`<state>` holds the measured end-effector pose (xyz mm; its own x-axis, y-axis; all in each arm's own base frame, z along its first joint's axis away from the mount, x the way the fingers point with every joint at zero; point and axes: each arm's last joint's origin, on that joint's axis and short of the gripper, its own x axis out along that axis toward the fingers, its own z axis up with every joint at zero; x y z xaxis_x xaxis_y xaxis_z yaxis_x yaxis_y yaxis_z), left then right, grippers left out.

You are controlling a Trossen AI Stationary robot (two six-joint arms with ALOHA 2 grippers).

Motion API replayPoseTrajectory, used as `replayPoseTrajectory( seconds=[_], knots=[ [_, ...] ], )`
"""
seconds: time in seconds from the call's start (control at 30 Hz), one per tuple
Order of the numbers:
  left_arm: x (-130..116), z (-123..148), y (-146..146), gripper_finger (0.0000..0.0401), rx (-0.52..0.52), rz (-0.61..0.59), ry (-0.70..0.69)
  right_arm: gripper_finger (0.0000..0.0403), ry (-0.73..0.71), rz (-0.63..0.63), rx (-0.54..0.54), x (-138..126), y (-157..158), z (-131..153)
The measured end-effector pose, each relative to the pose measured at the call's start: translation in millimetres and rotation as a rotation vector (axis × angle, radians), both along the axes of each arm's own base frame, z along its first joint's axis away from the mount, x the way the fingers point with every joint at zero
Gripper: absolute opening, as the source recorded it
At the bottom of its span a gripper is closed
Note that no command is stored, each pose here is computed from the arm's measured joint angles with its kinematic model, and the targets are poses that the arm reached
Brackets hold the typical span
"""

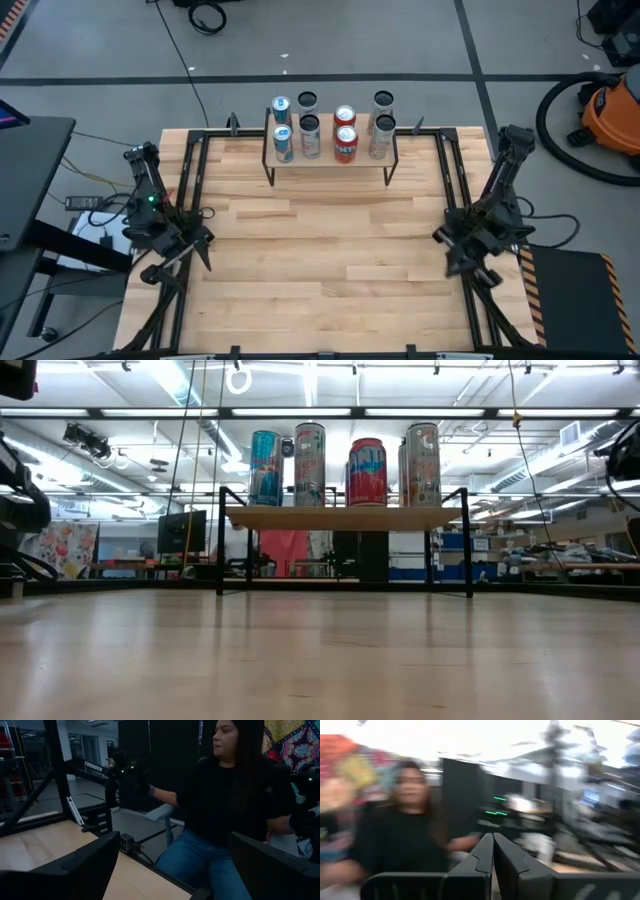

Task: Place canned beverage on shelf
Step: Return to Home Position

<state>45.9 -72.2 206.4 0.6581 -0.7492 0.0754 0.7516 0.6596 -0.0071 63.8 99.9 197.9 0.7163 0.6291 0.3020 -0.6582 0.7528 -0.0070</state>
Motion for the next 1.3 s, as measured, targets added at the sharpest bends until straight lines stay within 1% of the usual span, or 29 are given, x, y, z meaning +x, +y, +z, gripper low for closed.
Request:
replayPoseTrajectory(
  seconds=[0.07, 0.1, 0.17, 0.3, 0.37, 0.5, 0.57, 0.77, 0.87, 0.93, 1.0, 1.13, 1.23, 1.3],
  knots=[
    [0, 0, 0, 0.0378, 0.003, 0.0, -0.003, 0.002, -0.051, 0.102, -0.03, -4, 1, 1],
    [0, 0, 0, 0.0378, 0.003, 0.0, -0.003, 0.002, -0.06, 0.122, -0.032, -5, 0, 1],
    [0, 0, 0, 0.0378, 0.005, 0.0, -0.003, 0.002, -0.047, 0.116, -0.031, -6, -2, 1],
    [0, 0, 0, 0.0378, 0.003, 0.0, -0.004, 0.002, 0.047, 0.048, -0.001, -7, -8, -3],
    [0, 0, 0, 0.0378, 0.002, 0.0, -0.004, 0.002, 0.065, 0.063, -0.003, -9, -12, -5],
    [0, 0, 0, 0.0378, 0.003, 0.0, -0.003, 0.0021, 0.004, 0.154, -0.028, -15, -18, -5],
    [0, -1, 0, 0.0378, 0.009, 0.0, 0.003, 0.0021, 0.018, 0.163, -0.043, -16, -20, -7],
    [1, -9, 0, 0.0378, 0.075, 0.026, 0.057, 0.0019, 0.127, 0.177, -0.117, -15, -17, -20],
    [2, -13, 2, 0.0378, 0.083, 0.089, 0.111, 0.0019, 0.156, 0.188, -0.125, -15, -17, -22],
    [2, -16, 2, 0.0378, 0.094, 0.1, 0.137, 0.0019, 0.19, 0.195, -0.14, -15, -16, -25],
    [2, -20, 3, 0.0378, 0.128, 0.101, 0.163, 0.0019, 0.22, 0.2, -0.148, -15, -16, -28],
    [1, -26, 4, 0.0378, 0.185, 0.104, 0.193, 0.0019, 0.21, 0.225, -0.164, -15, -16, -28],
    [1, -27, 4, 0.0378, 0.216, 0.103, 0.179, 0.0019, 0.213, 0.229, -0.162, -16, -16, -29],
    [1, -30, 4, 0.0378, 0.255, 0.087, 0.172, 0.0019, 0.22, 0.231, -0.156, -16, -16, -29]
  ],
)
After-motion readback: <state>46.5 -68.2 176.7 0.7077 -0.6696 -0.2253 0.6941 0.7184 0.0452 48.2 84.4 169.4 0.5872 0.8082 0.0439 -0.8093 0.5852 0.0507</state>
